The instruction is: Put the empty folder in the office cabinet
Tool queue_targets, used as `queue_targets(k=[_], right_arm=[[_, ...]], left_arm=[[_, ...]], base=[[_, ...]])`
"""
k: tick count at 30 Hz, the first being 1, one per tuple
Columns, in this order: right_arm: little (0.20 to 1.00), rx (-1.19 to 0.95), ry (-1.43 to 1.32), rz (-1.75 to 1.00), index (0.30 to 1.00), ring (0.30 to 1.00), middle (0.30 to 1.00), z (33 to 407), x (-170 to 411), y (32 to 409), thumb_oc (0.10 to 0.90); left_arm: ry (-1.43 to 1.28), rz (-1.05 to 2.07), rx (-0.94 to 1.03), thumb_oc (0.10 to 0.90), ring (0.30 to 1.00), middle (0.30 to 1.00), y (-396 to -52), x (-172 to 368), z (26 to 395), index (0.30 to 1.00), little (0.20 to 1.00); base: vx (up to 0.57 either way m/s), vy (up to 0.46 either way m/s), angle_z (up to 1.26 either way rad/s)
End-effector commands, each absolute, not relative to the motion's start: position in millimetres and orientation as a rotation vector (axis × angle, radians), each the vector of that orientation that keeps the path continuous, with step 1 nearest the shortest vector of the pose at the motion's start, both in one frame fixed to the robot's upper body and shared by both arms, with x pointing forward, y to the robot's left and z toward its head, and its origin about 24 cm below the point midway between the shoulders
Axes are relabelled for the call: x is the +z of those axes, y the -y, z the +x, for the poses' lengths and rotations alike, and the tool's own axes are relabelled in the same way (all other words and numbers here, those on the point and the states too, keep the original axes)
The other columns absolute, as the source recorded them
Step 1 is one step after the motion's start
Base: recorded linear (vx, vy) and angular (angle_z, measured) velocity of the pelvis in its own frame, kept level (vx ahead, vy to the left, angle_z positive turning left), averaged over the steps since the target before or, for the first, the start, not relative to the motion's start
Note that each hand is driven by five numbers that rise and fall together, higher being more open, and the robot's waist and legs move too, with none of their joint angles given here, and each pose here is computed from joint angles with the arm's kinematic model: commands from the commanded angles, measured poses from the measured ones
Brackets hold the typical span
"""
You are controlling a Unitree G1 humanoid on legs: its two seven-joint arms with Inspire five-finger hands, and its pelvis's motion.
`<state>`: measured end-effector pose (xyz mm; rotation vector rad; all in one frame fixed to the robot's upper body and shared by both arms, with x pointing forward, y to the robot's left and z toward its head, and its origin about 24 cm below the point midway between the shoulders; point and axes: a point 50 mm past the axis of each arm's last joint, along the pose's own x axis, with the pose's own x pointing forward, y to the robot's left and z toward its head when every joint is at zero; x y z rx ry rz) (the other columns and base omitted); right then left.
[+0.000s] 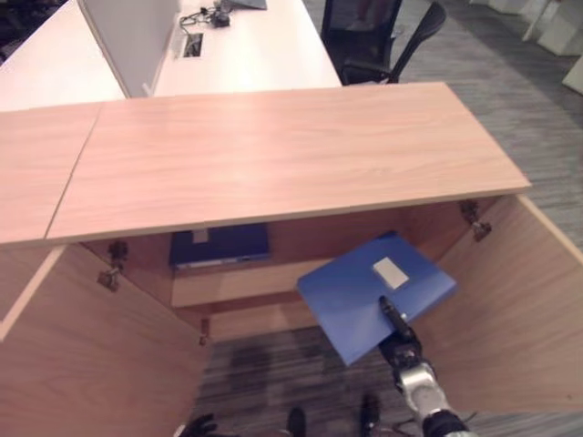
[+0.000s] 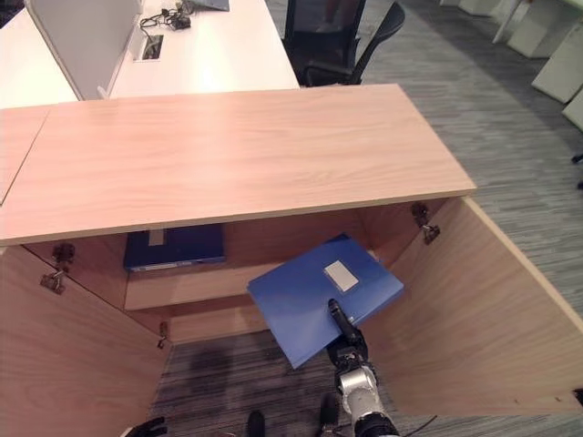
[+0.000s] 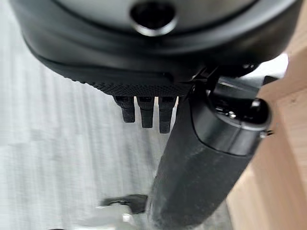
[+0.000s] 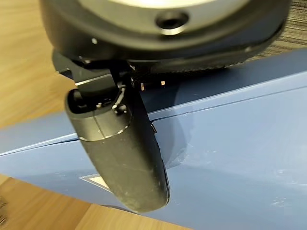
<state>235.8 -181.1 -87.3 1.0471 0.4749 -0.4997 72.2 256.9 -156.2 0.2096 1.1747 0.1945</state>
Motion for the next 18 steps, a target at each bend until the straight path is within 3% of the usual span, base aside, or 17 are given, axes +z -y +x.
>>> queue_targets(k=[1, 11, 18], right_arm=[[0.300, -0.429, -0.125, 1.067, 0.300, 0.300, 0.300, 289.1, -24.1, 212.3, 0.400], [0.300, -0.438, 0.013, 1.097, 0.300, 0.300, 0.300, 315.7, 12.2, 230.2, 0.400], [0.300, -0.479, 0.295, 1.124, 0.300, 0.300, 0.300, 348.5, 92.0, 280.2, 0.400]], left_arm=[[-1.128, 0.295, 0.154, 0.800, 0.900, 0.900, -267.3, -149.9, 81.7, 0.900, 0.900], [-1.159, 0.295, 0.092, 0.800, 0.900, 0.900, -256.4, -154.8, 71.8, 0.900, 0.900], [-1.045, 0.272, 0.004, 0.800, 0.900, 0.900, -240.3, -148.8, 104.5, 0.900, 0.900]], base=[[0.17, -0.049, 0.52], [0.07, -0.123, 0.36], [-0.14, -0.112, 0.75]])
